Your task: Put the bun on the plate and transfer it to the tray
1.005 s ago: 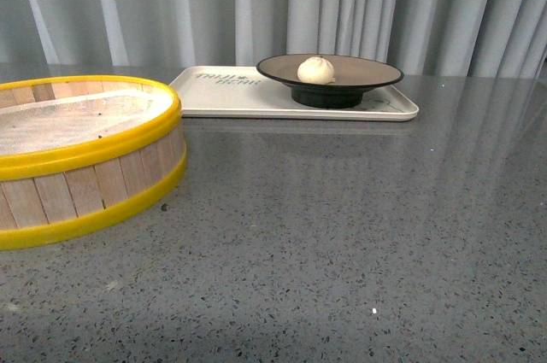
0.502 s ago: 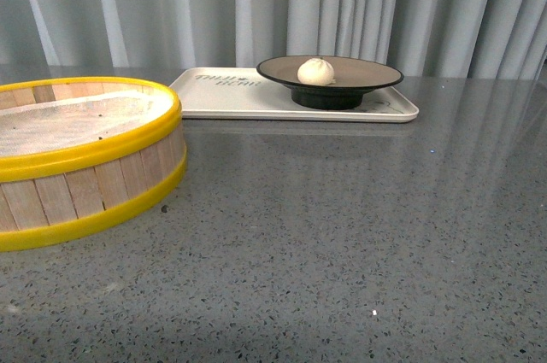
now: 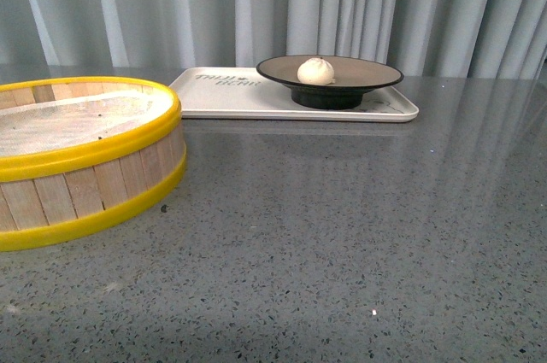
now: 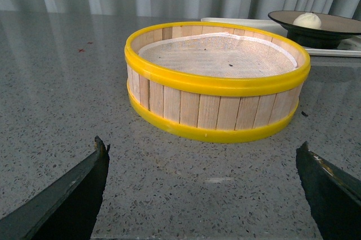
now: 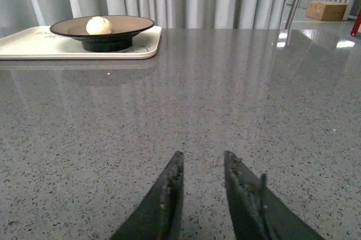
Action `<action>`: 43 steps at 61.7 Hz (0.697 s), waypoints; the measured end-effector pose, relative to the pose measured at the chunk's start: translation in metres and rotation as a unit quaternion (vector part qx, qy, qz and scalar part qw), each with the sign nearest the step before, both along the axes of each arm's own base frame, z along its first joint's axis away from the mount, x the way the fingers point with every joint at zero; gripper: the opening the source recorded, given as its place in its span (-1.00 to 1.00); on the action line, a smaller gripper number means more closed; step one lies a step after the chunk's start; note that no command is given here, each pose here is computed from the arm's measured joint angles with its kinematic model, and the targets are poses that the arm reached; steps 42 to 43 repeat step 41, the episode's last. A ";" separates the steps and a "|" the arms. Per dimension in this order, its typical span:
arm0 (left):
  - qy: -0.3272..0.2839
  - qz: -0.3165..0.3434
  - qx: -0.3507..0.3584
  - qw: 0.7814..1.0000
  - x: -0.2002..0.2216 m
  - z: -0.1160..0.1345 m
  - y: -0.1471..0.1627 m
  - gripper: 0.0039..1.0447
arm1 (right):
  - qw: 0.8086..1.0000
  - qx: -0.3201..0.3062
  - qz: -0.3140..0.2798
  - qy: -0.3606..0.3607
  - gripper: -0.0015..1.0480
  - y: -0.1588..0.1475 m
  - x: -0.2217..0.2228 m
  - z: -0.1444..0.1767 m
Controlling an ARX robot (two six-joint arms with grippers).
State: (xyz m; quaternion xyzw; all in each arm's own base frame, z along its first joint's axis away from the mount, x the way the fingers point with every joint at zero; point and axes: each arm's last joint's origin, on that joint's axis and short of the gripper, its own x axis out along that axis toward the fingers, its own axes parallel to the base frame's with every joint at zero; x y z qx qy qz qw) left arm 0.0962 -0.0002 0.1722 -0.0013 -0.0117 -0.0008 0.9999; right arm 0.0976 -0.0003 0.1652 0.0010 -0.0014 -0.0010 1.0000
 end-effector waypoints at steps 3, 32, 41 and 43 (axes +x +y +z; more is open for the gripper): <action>0.000 0.000 0.000 1.000 0.000 0.000 0.000 0.88 | 1.000 0.000 0.000 0.000 -0.41 0.000 0.000 0.000; 0.000 0.000 0.000 1.000 0.000 0.000 0.000 0.88 | 1.000 0.000 0.000 0.000 0.84 0.000 0.000 0.000; 0.000 0.000 0.000 1.000 0.000 0.000 0.000 0.88 | 1.000 0.000 0.000 0.000 0.84 0.000 0.000 0.000; 0.000 0.000 0.000 1.000 0.000 0.000 0.000 0.88 | 1.000 0.000 0.000 0.000 0.84 0.000 0.000 0.000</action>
